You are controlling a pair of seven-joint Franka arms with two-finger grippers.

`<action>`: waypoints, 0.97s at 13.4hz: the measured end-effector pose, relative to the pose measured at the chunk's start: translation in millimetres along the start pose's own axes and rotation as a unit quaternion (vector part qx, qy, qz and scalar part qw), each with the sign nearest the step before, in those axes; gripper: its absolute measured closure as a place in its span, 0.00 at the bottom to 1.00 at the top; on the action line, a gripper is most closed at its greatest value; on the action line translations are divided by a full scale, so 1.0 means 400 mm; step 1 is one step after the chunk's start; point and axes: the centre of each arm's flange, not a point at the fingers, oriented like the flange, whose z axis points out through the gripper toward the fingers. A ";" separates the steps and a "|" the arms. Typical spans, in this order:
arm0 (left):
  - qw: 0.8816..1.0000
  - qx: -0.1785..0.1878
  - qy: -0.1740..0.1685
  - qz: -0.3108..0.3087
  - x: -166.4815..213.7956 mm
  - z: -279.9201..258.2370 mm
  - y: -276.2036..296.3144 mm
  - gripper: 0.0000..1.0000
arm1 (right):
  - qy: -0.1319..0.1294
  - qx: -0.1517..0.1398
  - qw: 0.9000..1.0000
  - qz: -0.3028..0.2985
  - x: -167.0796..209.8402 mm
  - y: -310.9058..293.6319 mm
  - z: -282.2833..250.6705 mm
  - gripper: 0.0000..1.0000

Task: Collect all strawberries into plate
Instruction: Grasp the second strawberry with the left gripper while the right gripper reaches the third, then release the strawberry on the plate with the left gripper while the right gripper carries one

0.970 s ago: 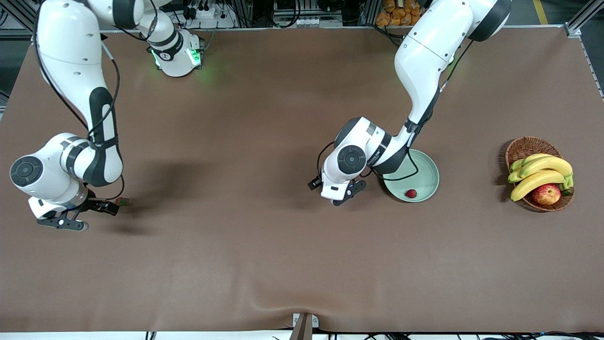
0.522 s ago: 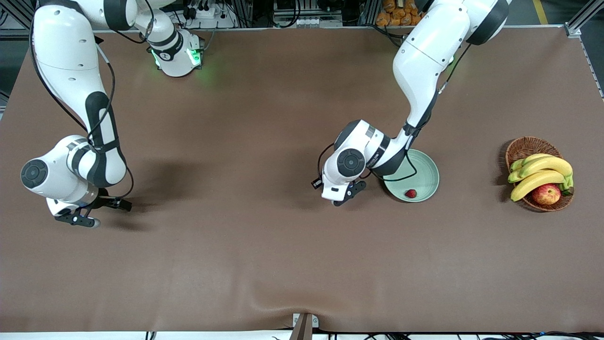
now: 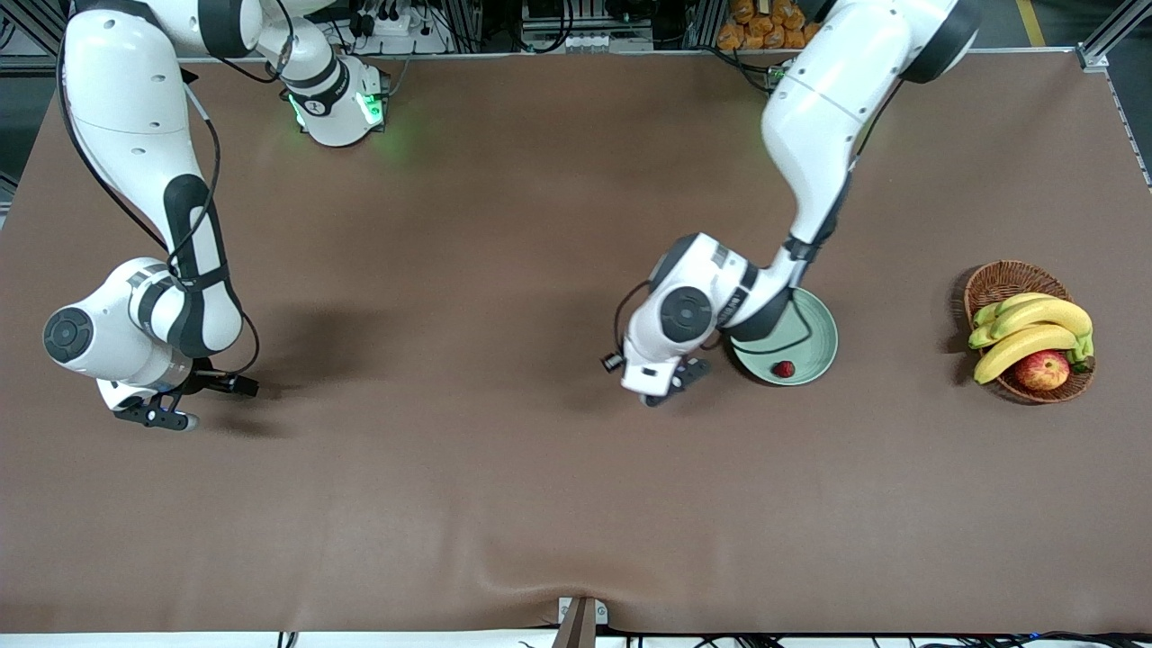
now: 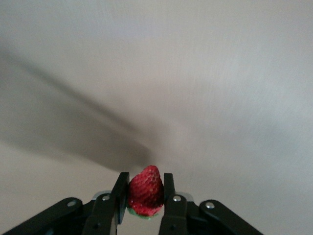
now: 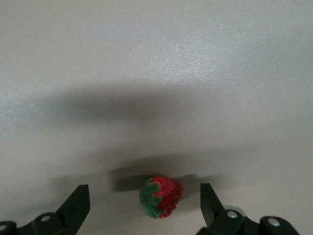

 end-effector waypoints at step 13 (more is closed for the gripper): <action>0.967 0.114 -0.111 0.197 0.331 -0.093 -0.404 0.67 | 0.010 0.006 1.000 -0.003 0.008 -0.008 -0.027 0.67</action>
